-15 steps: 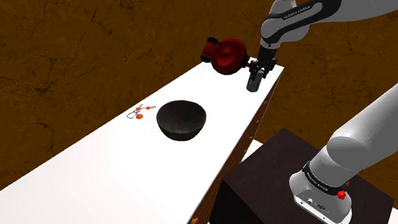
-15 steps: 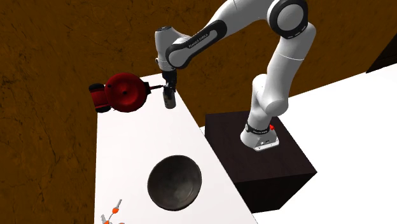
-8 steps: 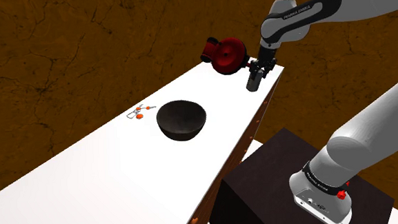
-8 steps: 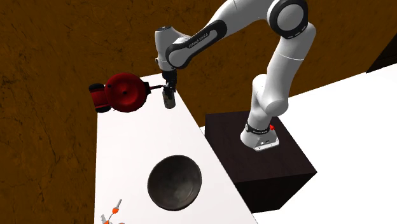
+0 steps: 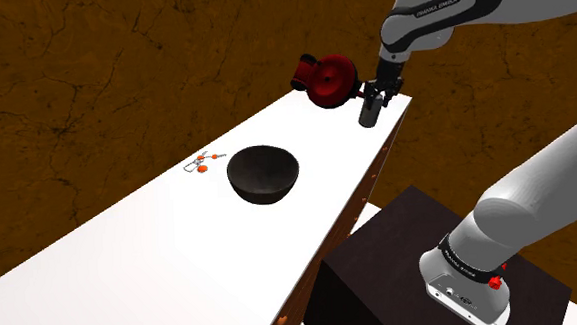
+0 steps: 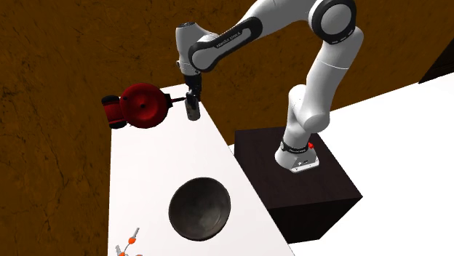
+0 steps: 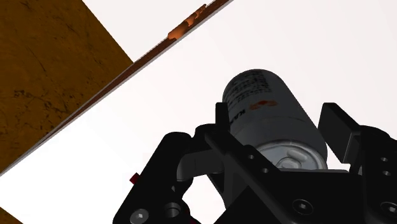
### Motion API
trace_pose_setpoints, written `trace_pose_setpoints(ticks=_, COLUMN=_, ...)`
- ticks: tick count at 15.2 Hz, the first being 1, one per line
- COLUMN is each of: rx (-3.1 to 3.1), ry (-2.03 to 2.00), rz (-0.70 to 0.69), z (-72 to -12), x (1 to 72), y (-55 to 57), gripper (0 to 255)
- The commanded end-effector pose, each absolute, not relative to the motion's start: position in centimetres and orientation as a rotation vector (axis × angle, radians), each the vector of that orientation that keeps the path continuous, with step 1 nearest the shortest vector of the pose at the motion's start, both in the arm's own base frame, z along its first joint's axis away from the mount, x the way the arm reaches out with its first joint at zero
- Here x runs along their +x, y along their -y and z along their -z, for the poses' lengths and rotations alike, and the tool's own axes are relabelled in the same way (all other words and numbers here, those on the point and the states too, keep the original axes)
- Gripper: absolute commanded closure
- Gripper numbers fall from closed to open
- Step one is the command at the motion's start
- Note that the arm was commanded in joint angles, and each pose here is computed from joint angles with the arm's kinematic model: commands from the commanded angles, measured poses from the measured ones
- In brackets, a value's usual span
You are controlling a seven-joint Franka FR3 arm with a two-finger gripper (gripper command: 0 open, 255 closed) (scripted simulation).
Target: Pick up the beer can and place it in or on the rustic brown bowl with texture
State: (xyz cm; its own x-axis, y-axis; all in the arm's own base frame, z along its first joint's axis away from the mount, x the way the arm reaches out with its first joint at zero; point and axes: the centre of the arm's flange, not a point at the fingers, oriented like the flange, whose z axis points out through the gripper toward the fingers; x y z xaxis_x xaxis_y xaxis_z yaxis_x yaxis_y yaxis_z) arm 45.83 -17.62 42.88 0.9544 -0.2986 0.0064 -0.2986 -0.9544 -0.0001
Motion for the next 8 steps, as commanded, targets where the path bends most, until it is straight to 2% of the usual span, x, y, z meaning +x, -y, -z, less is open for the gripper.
trace_pose_setpoints(ticks=1, rx=3.105, ry=0.474, rz=-0.01, z=-43.9, x=45.8, y=17.7, gripper=255)
trace_pose_setpoints(ticks=8, rx=3.105, ry=0.474, rz=-0.01, z=-47.6, x=45.8, y=17.7, gripper=255)
